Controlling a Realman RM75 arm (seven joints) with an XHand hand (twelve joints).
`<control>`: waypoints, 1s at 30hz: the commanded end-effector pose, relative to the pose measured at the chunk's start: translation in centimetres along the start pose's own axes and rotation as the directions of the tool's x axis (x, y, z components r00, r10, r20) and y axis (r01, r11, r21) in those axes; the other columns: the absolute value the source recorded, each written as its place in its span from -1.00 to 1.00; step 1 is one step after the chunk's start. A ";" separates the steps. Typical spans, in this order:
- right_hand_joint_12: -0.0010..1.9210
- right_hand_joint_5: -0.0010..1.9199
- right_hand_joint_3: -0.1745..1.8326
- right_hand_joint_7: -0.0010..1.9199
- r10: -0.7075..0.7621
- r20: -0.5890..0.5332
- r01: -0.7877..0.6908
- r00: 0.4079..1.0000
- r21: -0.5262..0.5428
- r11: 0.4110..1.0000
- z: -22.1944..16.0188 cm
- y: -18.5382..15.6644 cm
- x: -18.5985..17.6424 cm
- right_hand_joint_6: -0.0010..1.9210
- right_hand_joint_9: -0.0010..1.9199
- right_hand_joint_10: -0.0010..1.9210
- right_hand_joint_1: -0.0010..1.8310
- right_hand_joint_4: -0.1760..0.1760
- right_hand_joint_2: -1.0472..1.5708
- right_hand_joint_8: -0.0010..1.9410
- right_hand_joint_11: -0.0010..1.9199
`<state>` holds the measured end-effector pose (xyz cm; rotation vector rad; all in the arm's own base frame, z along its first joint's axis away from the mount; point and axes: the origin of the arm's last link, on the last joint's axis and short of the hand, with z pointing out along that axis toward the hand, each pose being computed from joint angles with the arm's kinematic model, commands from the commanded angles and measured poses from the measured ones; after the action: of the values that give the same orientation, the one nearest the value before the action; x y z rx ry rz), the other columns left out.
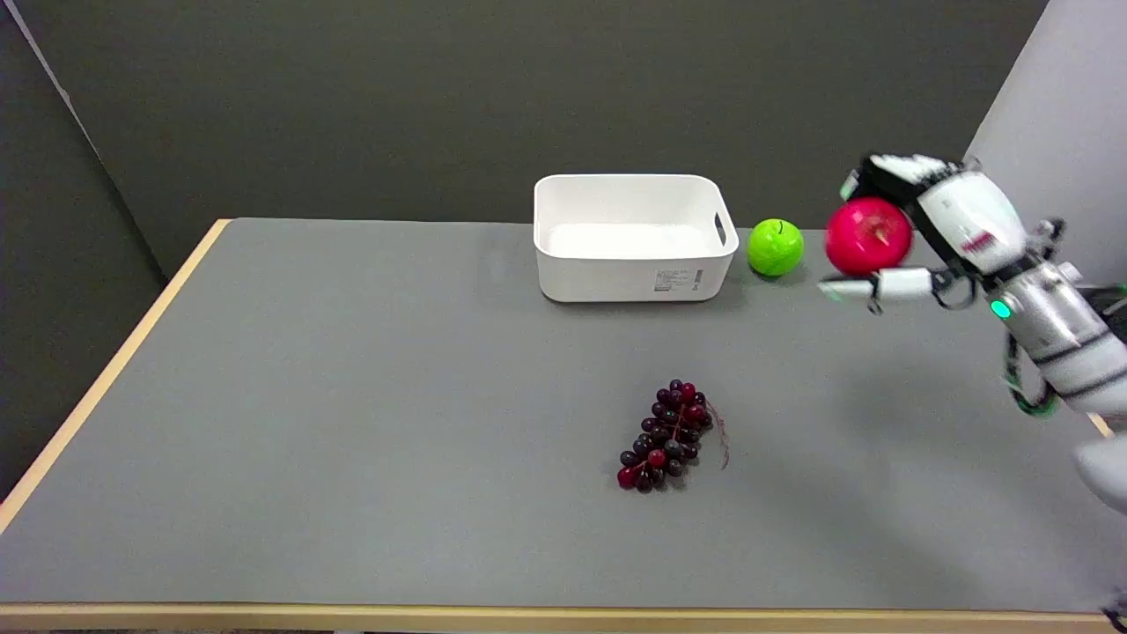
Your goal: Place the red apple into the white box.
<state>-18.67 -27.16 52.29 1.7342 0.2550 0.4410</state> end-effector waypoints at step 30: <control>0.88 -0.52 -0.65 -0.47 0.105 0.400 -0.017 0.910 -0.217 0.976 26.5 -10.0 -13.7 0.81 -0.27 1.00 0.18 -1.00 0.82 0.85 -0.67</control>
<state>-19.05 -51.02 39.13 1.6492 -0.0602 0.2710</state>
